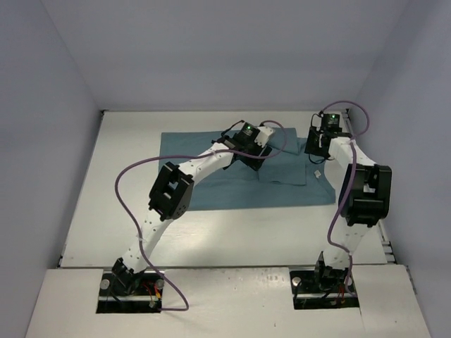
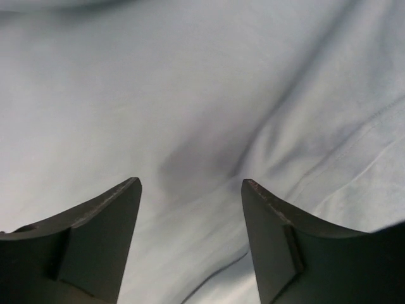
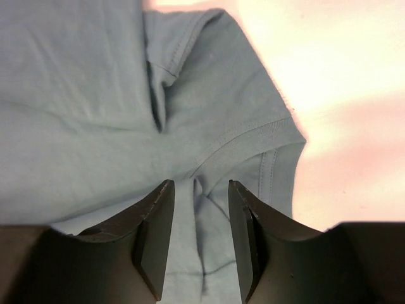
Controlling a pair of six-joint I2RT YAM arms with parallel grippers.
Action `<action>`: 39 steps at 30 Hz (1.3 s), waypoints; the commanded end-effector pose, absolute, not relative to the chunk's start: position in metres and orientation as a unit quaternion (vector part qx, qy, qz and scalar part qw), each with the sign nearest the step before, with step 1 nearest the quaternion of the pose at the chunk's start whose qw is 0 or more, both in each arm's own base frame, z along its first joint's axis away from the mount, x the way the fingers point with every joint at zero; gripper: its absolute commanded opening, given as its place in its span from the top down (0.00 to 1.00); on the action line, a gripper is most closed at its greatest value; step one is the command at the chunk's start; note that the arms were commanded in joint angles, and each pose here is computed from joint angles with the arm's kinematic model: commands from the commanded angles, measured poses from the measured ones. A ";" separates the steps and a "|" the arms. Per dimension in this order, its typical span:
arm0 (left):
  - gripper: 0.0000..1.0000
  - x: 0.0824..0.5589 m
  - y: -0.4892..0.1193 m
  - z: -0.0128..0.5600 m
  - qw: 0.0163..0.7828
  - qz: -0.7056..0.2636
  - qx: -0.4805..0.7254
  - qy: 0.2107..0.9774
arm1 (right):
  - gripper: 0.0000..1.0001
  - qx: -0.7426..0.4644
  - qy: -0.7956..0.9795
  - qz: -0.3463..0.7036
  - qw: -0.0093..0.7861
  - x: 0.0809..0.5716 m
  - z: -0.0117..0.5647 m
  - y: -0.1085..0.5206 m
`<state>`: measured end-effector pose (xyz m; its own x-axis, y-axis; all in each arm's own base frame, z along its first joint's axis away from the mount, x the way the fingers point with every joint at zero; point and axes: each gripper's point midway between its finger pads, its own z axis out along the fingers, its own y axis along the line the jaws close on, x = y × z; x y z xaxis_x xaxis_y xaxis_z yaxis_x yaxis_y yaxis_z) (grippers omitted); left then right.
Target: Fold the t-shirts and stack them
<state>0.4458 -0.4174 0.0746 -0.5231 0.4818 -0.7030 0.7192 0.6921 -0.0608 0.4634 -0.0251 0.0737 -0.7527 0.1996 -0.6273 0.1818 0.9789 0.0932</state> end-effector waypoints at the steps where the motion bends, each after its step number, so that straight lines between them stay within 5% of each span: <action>1: 0.38 0.466 -0.404 0.221 0.485 -0.185 0.285 0.806 | 0.65 0.102 0.899 0.048 0.423 0.472 0.151 -0.016; 13: 0.51 0.414 -0.470 0.199 0.395 -0.344 0.208 0.826 | 0.81 0.159 0.910 0.140 0.357 0.426 0.088 0.017; 31: 0.52 0.413 -0.469 0.100 0.319 -0.315 0.181 0.875 | 0.81 0.226 0.910 0.142 0.317 0.405 0.038 -0.001; 39: 0.40 0.412 -0.444 0.179 0.375 -0.304 0.202 0.852 | 0.80 0.194 0.900 0.138 0.365 0.415 0.079 -0.001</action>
<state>0.4013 -0.4625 0.0604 -0.7671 0.1823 -0.6151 0.5096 0.7555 -0.4116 0.3918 -0.0010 0.0198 -0.7362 0.4976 -0.4586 0.3408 0.8581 0.3840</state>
